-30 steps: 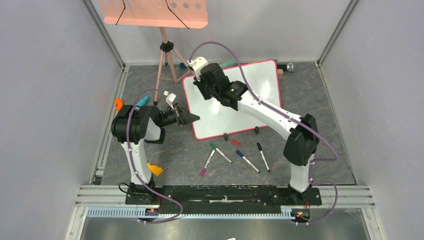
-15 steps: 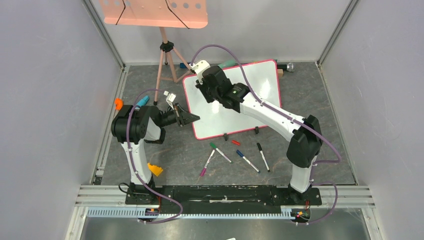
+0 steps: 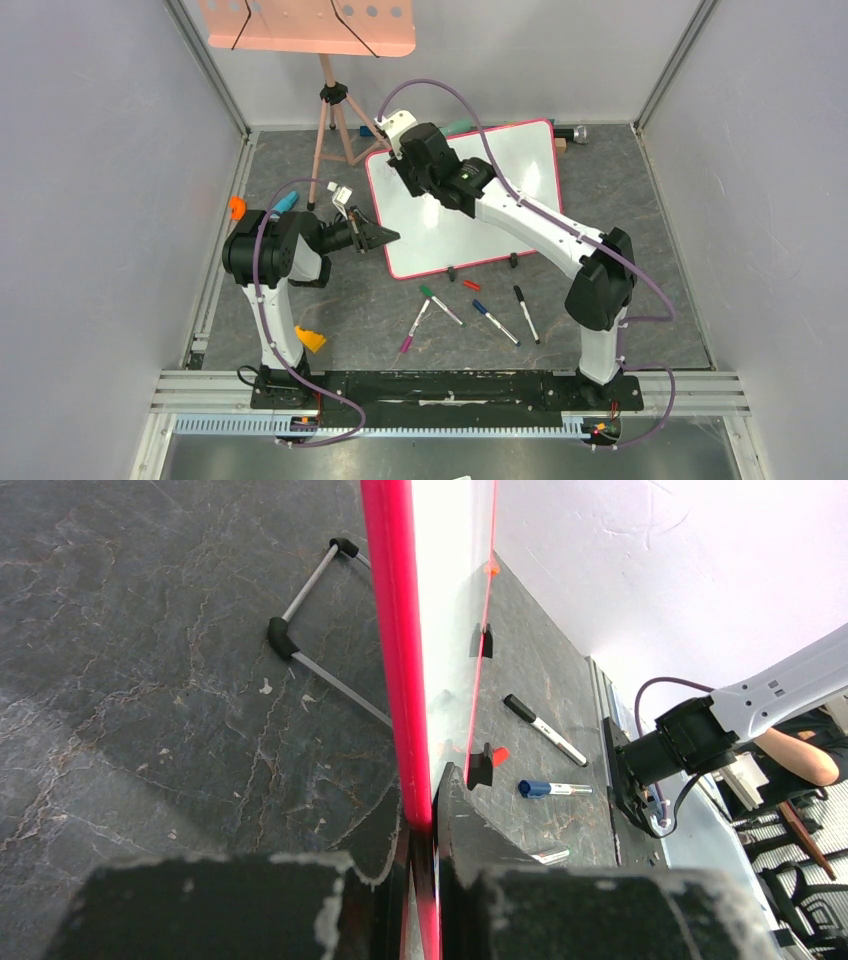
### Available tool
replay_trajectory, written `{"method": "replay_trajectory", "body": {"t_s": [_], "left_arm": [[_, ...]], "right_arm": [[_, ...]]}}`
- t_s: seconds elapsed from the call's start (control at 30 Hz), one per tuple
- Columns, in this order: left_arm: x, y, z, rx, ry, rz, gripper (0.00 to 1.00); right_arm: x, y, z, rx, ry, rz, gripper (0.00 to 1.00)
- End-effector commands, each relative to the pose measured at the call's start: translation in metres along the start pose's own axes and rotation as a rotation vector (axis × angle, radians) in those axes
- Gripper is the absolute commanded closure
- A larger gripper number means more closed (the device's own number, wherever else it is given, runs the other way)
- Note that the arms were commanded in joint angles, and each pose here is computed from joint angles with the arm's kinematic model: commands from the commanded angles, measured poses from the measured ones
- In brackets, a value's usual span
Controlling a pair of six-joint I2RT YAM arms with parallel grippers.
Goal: Write a sentence on the whiteboard
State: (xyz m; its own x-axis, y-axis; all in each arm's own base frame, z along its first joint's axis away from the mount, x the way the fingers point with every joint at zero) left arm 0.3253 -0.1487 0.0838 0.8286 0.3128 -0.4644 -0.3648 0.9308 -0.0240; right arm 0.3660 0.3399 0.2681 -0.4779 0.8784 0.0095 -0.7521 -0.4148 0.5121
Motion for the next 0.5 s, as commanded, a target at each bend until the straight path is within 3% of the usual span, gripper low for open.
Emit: {"method": "replay_trajectory", "body": {"t_s": [0.0,0.47], "left_arm": [[0.021,0.005,-0.009,-0.022,-0.251,0.081,0.9],[0.022,0.005,-0.009,-0.02,-0.245,0.081,0.89]], "right_arm": [[-0.018,-0.012,0.01,-0.02,-0.004,-0.074,1.0],[-0.021,-0.006,0.03,-0.079,-0.029,-0.051,1.0]]}}
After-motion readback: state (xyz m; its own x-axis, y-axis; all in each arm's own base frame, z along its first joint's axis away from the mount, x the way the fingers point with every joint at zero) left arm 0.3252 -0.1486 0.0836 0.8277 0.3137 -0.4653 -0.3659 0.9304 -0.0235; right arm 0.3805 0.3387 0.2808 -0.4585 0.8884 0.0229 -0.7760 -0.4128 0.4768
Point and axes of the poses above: each gripper's point midway between its finger pads, its own y axis back along the fingers, its own x axis along the line the jaws close on, z = x × y, the point moved 5 cm from there along y, back along the fingers, and after that the axes turned 13 degrees about -y, right-handed, at the moved point
